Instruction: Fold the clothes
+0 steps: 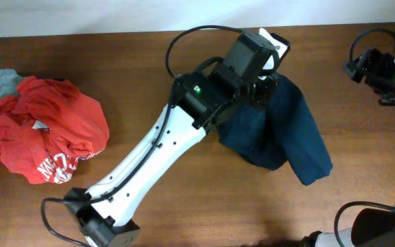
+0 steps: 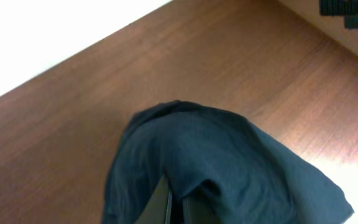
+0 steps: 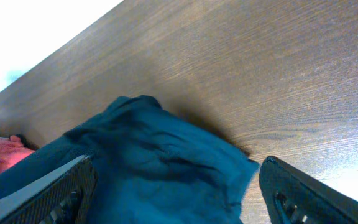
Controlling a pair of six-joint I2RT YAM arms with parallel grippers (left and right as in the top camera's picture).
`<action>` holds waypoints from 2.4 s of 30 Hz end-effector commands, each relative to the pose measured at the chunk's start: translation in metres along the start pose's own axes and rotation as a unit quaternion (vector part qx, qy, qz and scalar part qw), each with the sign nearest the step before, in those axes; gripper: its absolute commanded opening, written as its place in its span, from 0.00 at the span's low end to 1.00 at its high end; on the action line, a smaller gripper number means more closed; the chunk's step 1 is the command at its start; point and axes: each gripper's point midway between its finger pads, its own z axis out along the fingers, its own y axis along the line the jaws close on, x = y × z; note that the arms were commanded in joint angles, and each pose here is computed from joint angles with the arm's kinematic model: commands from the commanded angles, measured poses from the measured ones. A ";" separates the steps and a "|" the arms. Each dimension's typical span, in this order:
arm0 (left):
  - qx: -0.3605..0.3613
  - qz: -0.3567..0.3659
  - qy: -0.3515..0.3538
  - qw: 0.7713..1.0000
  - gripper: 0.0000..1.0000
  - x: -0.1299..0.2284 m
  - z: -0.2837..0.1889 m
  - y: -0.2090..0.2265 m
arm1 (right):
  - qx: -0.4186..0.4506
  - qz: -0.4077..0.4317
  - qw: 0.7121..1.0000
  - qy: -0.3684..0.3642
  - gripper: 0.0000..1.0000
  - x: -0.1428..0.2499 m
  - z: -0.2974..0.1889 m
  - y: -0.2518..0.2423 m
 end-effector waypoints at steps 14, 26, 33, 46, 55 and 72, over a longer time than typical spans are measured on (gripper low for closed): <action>-0.188 -0.075 0.060 0.977 0.82 0.033 0.015 0.160 | 0.004 -0.012 1.000 0.029 0.88 0.016 -0.004 0.001; -0.242 -0.133 0.130 0.952 0.98 0.077 -0.064 0.236 | 0.014 -0.166 0.970 0.176 1.00 0.104 0.034 0.073; -0.250 -0.205 0.120 0.939 0.99 0.099 -0.098 0.305 | 0.017 -0.204 0.940 0.273 0.99 0.208 0.098 0.113; -0.268 -0.219 0.119 0.931 0.99 0.108 -0.109 0.329 | -0.003 -0.063 0.975 0.215 0.67 0.309 0.189 0.166; -0.267 -0.220 0.124 0.930 0.99 0.112 -0.106 0.329 | 0.041 -0.046 0.976 0.209 0.62 0.326 0.224 0.148; -0.258 -0.230 0.164 0.924 0.98 0.135 -0.077 0.339 | 0.026 -0.073 0.974 0.211 0.04 0.339 0.255 0.152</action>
